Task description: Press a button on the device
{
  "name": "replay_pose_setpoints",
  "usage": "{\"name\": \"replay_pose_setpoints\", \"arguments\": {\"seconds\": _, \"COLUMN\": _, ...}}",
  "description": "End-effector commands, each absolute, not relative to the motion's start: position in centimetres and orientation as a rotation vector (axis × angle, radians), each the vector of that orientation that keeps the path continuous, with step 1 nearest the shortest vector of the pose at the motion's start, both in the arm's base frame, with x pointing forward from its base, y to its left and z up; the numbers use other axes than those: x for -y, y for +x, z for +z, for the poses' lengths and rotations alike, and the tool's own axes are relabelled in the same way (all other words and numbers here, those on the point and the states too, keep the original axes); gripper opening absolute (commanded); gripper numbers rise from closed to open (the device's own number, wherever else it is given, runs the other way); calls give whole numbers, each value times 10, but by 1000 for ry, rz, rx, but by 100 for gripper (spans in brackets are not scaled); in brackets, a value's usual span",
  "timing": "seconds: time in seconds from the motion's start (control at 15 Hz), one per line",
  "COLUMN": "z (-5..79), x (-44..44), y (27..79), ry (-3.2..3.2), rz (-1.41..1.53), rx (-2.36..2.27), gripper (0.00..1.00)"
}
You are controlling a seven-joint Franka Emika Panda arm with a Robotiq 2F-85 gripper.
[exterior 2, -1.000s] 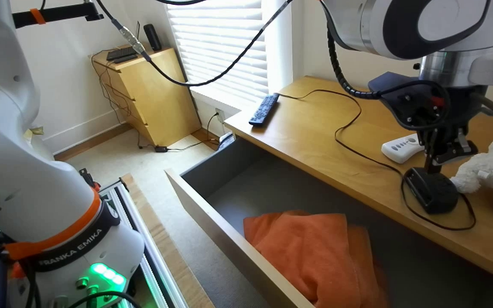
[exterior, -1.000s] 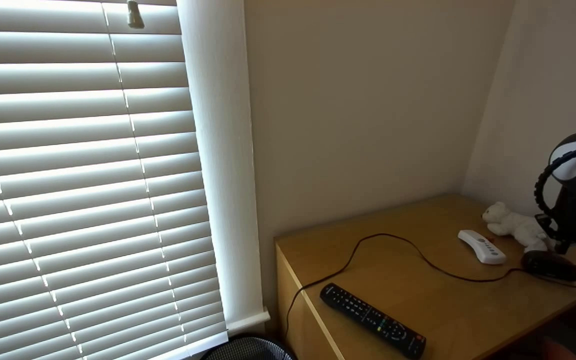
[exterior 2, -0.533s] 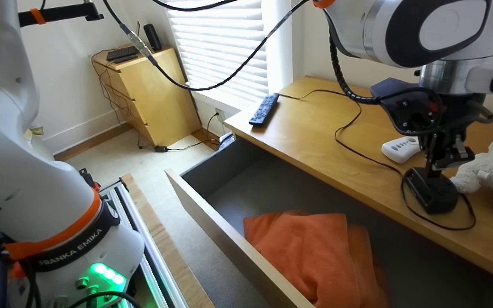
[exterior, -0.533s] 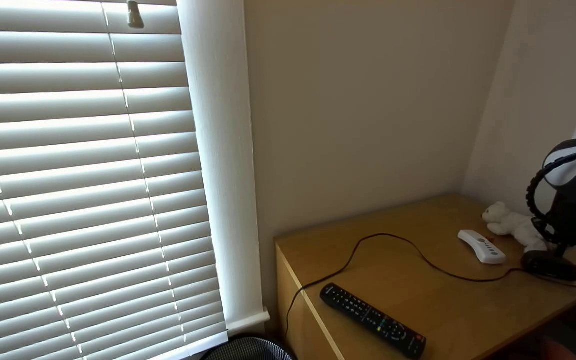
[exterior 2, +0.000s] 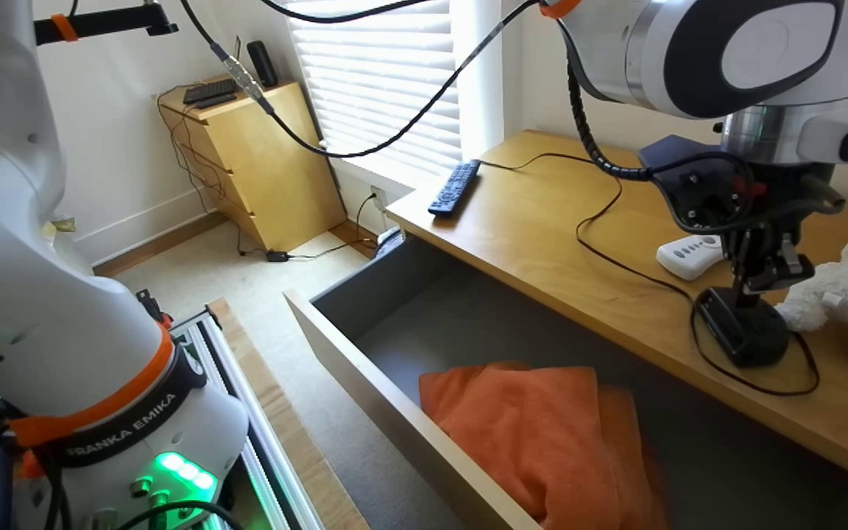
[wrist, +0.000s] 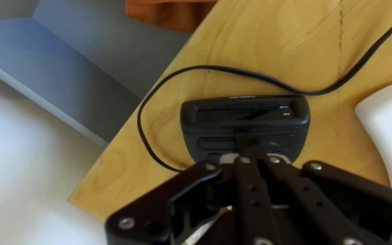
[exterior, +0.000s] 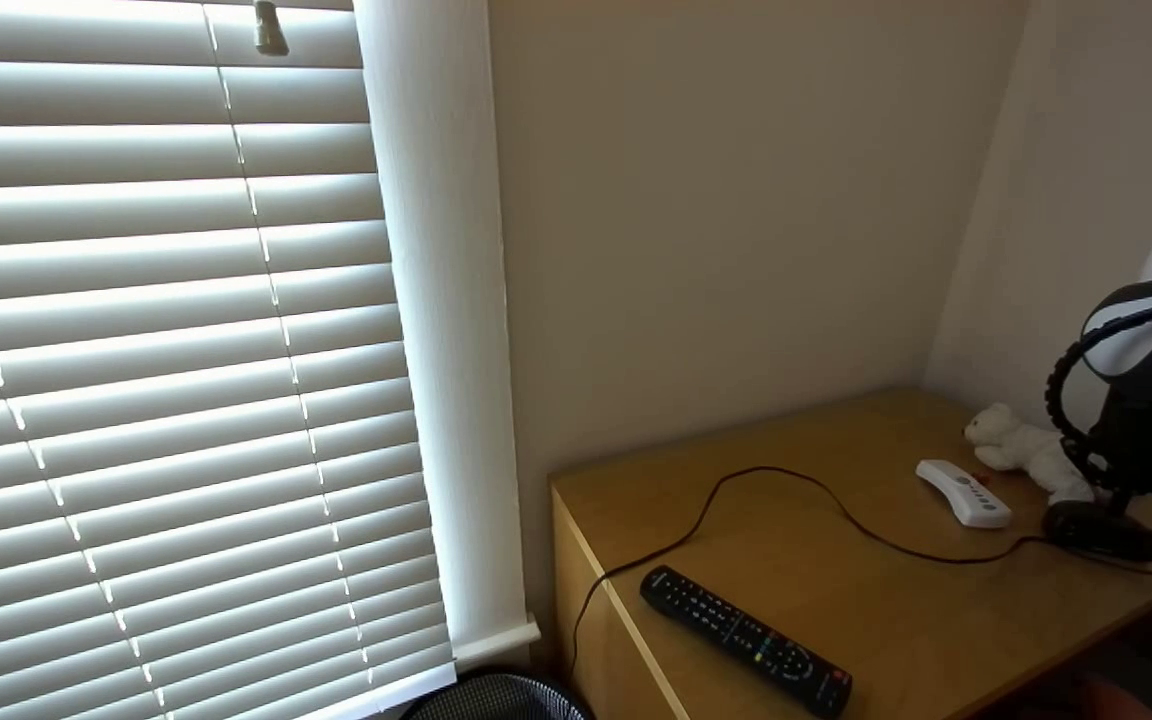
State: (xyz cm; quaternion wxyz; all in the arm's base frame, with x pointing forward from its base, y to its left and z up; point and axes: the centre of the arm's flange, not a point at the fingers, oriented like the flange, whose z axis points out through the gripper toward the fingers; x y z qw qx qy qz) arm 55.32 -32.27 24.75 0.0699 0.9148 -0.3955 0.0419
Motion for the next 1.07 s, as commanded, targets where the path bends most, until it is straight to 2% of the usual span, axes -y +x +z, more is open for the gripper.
{"name": "replay_pose_setpoints", "arguments": {"seconds": 0.0, "z": 241, "x": 324, "y": 556, "ry": 2720, "rz": 149, "rx": 1228, "gripper": 0}}
{"name": "replay_pose_setpoints", "arguments": {"seconds": 1.0, "z": 233, "x": 325, "y": 561, "ry": 2701, "rz": 210, "rx": 1255, "gripper": 0}}
